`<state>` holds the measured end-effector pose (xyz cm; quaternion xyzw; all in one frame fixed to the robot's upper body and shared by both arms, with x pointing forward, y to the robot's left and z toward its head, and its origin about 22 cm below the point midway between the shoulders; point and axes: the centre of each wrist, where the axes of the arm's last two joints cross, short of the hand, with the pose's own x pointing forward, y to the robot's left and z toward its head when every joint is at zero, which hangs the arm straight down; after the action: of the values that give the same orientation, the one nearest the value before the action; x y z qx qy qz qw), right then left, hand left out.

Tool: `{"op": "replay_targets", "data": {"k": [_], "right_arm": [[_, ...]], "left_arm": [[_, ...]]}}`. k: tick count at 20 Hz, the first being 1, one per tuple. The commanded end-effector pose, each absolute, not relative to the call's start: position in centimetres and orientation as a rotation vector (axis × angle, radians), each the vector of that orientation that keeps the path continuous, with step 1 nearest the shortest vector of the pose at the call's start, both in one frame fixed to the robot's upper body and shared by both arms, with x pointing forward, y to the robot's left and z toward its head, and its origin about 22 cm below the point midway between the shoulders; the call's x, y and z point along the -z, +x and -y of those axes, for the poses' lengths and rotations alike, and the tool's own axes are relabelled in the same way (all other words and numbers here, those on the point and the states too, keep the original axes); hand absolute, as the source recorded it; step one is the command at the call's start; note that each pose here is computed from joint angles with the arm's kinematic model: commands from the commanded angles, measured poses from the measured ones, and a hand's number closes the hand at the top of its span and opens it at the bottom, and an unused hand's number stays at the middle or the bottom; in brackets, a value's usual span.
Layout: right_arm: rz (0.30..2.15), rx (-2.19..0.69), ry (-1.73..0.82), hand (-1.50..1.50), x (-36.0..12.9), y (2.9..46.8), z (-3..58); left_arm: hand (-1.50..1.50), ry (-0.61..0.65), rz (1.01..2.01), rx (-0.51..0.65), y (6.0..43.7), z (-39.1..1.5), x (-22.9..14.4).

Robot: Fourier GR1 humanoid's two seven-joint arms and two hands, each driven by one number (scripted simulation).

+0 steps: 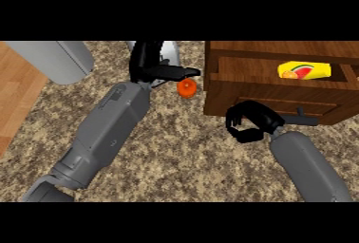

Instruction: Pick up the cup, place it into the drawer and close the drawer

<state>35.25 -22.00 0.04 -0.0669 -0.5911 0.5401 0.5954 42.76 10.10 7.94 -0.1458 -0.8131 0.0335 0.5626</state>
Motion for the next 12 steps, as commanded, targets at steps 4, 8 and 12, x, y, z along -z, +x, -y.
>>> {"op": "replay_targets", "data": {"k": [4,8,12], "right_arm": [[1.498,-1.089,-0.245,1.5,-2.2,39.6,27.1],[1.576,-0.969,-0.298,1.5,-5.2,42.1,27.2],[1.578,-0.901,-0.354,1.5,-8.2,43.4,28.9]], "left_arm": [[-1.5,-0.373,1.905,-0.085,42.3,-14.0,-7.3],[-1.5,-0.382,1.904,-0.065,42.0,-15.8,-6.7],[-1.5,-0.406,1.905,-0.042,41.6,-14.7,-6.6]]}}
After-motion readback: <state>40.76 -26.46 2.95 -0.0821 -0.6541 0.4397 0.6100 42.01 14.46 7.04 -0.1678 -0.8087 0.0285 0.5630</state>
